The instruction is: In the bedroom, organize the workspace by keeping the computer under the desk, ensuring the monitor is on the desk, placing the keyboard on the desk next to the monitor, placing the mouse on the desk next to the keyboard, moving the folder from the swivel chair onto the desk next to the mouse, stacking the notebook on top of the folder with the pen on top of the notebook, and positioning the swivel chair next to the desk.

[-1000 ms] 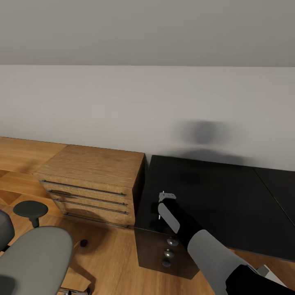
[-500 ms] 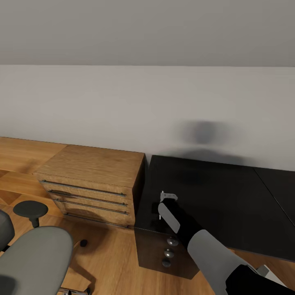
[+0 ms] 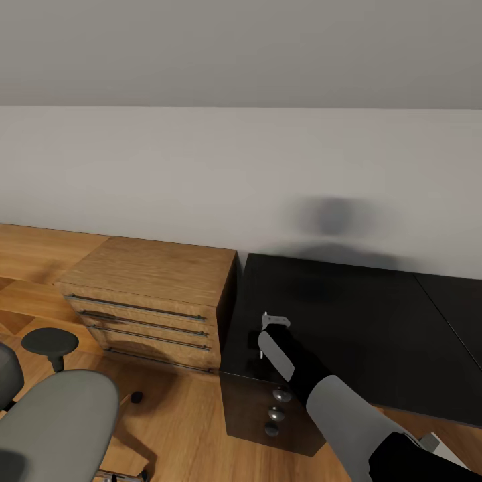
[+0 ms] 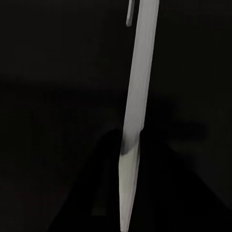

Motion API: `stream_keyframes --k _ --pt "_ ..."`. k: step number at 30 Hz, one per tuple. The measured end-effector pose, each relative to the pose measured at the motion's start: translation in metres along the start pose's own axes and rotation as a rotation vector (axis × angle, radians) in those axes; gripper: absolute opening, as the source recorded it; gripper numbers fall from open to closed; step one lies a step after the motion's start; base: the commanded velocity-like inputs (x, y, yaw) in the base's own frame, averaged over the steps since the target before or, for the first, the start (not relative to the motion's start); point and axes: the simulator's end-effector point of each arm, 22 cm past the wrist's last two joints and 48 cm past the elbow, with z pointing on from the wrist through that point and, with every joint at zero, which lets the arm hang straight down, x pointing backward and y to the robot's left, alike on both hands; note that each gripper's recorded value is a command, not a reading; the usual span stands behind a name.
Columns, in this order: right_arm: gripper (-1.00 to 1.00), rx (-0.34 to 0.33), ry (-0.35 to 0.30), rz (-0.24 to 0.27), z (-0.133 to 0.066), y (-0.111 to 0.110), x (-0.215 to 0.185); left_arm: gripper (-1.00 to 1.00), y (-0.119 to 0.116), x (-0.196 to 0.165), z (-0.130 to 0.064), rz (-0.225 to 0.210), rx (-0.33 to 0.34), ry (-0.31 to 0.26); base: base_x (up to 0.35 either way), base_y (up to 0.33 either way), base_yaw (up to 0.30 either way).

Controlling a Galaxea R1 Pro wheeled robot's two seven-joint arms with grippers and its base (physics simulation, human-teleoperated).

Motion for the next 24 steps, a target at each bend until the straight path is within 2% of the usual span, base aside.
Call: stream_keyframes --k 7,15,17,18,20,24 --pt "-1.00 0.000 0.000 0.000 0.000 0.000 0.000 1.00 -0.001 -0.001 0.000 -0.002 0.003 -0.002 0.000 0.000 0.000" --pt "-1.00 0.023 0.025 0.000 -0.004 -0.007 0.006 1.00 -0.001 -0.007 -0.008 0.000 0.001 0.007 0.000 0.000 0.000" --pt "-1.00 0.051 -0.083 0.016 -0.034 0.000 -0.040 1.00 -0.001 -0.003 -0.012 0.004 0.000 0.024 0.000 0.000 0.000" --pt "-1.00 0.109 -0.151 0.032 -0.052 -0.017 -0.067 1.00 0.001 0.001 -0.014 0.010 -0.004 0.036 0.000 0.000 0.000" --pt "-1.00 0.152 -0.213 0.057 -0.073 -0.033 -0.089 1.00 0.003 0.004 -0.017 0.017 -0.005 0.049 0.000 0.000 0.000" --pt "-1.00 0.163 -0.289 0.090 -0.105 -0.050 -0.099 1.00 0.002 0.011 -0.023 0.034 0.001 0.087 0.000 0.000 0.000"
